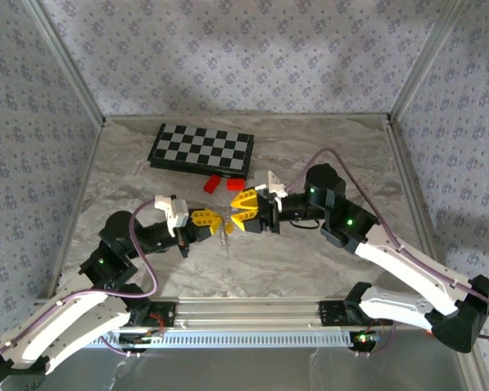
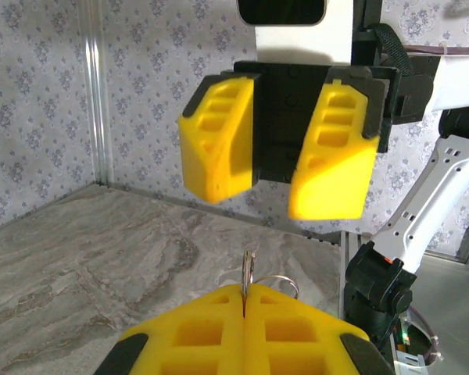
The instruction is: Put the keys on the keyring
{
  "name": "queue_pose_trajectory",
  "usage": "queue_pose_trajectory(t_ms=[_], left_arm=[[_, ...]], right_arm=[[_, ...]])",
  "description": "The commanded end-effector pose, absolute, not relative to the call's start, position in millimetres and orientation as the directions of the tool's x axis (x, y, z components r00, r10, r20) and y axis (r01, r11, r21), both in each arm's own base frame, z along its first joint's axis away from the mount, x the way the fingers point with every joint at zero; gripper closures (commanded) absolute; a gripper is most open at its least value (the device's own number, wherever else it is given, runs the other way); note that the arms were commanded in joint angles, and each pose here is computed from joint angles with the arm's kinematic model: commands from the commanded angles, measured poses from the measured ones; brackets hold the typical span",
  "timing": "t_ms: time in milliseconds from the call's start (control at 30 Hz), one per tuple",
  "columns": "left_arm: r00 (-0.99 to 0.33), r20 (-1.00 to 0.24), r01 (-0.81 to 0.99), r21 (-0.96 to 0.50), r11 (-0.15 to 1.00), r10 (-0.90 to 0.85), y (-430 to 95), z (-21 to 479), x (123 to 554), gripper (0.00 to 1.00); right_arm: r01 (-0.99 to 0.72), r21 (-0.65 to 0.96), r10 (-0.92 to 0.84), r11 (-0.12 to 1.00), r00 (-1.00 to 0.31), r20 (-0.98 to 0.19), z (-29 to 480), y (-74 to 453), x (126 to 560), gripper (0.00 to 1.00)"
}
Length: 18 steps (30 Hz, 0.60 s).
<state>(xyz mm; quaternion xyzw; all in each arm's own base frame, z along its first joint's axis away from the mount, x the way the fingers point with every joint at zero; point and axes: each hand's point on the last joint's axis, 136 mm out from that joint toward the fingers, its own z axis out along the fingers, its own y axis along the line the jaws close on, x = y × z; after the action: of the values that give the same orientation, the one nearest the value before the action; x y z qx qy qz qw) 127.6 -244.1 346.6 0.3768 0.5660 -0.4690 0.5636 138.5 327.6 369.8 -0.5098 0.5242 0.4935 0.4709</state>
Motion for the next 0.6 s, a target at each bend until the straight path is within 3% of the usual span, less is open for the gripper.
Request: queue_pose_trajectory(t_ms=[0,300,567], left_arm=[[0.001,-0.986,0.971,-0.04,0.237,-0.167,-239.6,378.5,114.4,1.0],[-0.003,-0.986,0.972,-0.042,0.233,-0.164,-239.1,379.1,112.5,1.0],[0.003,-0.988,0.972,-0.034,0.232,-0.154,-238.4,380.5,110.6,1.0]], right_arm=[[-0.998,0.009,-0.056,-0.064,-0.006,-0.998,384.9,326.3,124.8,0.65],[-0.999,-0.008,-0.102,-0.049,0.013,-0.995,374.8,331.5,125.4,0.74],[-1.0,-0.021,-0.099,0.005,0.02,-0.995,375.0,331.8,134.3,0.75]])
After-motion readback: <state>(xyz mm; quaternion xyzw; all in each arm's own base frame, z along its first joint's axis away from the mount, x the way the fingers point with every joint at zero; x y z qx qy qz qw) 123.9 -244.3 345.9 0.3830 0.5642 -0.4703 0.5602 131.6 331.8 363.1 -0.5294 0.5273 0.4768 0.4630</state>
